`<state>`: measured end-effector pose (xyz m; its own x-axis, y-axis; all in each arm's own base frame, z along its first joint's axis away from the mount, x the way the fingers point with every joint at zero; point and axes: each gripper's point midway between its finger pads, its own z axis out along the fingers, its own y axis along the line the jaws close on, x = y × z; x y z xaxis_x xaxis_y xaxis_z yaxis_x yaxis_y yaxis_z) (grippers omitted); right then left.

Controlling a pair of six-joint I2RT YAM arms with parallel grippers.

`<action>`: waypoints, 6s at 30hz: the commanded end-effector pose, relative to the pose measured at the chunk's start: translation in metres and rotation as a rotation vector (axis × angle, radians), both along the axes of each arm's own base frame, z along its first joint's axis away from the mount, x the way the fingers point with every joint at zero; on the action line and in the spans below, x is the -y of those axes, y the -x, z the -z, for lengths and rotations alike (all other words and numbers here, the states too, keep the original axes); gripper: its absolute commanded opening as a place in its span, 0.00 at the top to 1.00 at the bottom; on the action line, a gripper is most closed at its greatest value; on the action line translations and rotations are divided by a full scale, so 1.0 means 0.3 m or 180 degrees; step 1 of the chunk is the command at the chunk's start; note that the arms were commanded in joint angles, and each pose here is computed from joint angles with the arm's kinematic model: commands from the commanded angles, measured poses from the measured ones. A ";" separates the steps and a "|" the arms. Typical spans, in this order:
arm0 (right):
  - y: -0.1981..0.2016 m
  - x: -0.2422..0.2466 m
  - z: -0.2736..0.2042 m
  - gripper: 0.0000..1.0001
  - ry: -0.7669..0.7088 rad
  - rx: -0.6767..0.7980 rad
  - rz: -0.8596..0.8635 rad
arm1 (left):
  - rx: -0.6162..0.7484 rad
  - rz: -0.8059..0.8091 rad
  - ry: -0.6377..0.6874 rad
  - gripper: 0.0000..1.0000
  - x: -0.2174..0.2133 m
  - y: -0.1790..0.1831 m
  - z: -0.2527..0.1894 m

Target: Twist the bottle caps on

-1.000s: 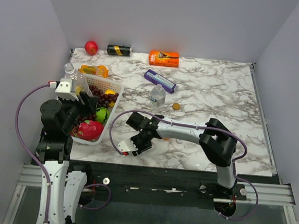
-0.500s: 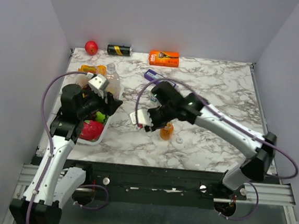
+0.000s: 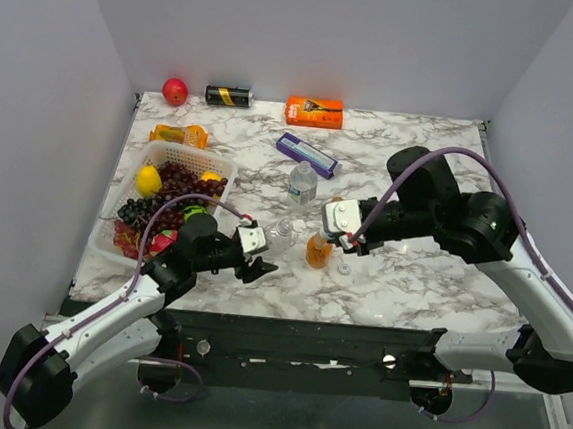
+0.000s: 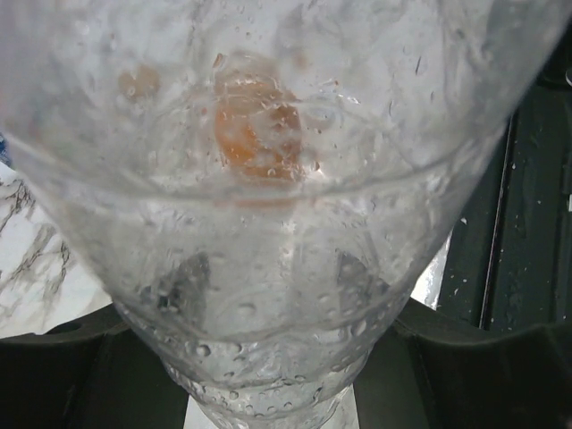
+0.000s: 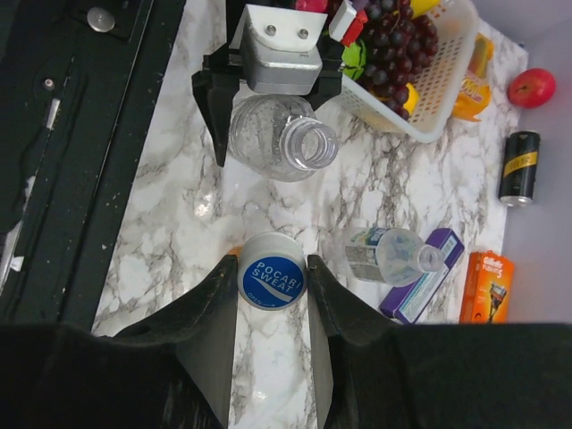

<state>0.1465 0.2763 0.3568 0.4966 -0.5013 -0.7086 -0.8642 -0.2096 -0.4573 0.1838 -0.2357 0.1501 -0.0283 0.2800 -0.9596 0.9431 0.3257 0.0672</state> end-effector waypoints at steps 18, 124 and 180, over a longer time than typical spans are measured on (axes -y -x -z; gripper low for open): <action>0.051 -0.108 0.102 0.75 0.0635 0.0086 -0.1070 | 0.0667 0.0225 -0.0093 1.00 0.056 0.014 -0.030; -0.202 -0.194 0.069 0.06 0.0494 -0.0783 0.1288 | 0.0016 -0.1067 0.0506 1.00 0.026 -0.140 -0.080; 0.076 0.011 0.261 0.41 0.1112 0.0774 -0.2184 | 0.0479 0.0334 -0.0474 1.00 0.076 -0.010 0.001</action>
